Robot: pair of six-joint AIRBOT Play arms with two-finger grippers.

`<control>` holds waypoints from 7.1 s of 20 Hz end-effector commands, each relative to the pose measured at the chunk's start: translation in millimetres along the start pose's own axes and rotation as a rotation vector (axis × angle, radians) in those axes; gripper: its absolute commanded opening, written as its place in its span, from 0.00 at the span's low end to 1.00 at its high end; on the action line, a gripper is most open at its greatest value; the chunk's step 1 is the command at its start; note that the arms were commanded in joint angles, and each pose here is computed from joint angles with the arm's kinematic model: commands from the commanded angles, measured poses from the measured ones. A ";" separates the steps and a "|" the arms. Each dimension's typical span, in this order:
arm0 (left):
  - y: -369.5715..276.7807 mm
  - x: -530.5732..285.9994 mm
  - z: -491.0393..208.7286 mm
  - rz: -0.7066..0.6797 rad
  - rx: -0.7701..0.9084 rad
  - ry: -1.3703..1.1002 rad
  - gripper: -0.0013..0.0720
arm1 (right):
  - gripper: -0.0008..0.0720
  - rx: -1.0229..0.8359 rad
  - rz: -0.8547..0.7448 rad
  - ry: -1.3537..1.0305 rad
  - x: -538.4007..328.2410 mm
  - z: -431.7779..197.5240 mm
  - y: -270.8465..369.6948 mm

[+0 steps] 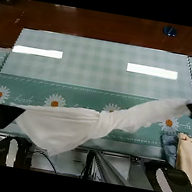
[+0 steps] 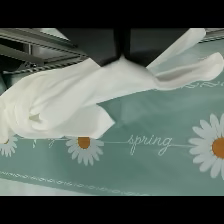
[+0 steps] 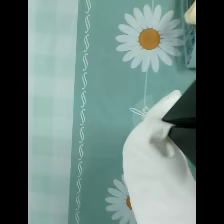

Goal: Fold the shirts.

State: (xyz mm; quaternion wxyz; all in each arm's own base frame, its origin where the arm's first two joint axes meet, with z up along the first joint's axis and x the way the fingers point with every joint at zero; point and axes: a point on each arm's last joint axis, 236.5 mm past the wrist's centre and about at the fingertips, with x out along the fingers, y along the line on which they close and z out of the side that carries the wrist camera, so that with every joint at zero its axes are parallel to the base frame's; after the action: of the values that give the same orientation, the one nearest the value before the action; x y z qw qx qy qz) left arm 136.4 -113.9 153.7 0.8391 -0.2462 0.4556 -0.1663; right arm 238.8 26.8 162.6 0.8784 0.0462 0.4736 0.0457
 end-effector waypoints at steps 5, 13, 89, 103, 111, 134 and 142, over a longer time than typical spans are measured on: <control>85.2 106.0 29.3 -0.079 -0.208 -0.066 0.04 | 0.04 0.091 0.037 -0.171 132.3 68.0 -11.3; 124.4 171.9 76.5 -0.166 -0.313 -0.079 0.04 | 0.04 0.244 0.093 -0.223 201.9 96.8 -12.8; 7.8 224.0 45.5 -0.284 0.079 0.550 0.04 | 0.04 -0.030 0.044 -0.428 152.6 155.9 -11.3; -202.6 -238.0 274.5 -0.179 0.582 -0.962 0.04 | 0.04 -0.283 -0.068 -1.486 -352.5 231.4 49.1; -154.8 -222.4 203.1 0.186 0.571 -0.757 0.04 | 0.04 -0.030 -0.171 -1.116 -337.9 134.0 -2.3; 71.5 91.6 107.0 -0.093 -0.167 -0.102 0.04 | 0.04 0.188 0.209 -0.269 148.0 138.0 21.4; 113.8 205.7 107.7 -0.023 -0.183 0.037 0.04 | 0.04 0.251 0.221 -0.264 218.3 146.4 12.6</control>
State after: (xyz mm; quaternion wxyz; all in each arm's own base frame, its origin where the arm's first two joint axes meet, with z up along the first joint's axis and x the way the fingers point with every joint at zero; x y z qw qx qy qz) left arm 321.0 -94.0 38.9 0.8031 -0.3318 0.4679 -0.1610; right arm 466.9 63.5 80.3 0.9084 0.2115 0.3512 0.0817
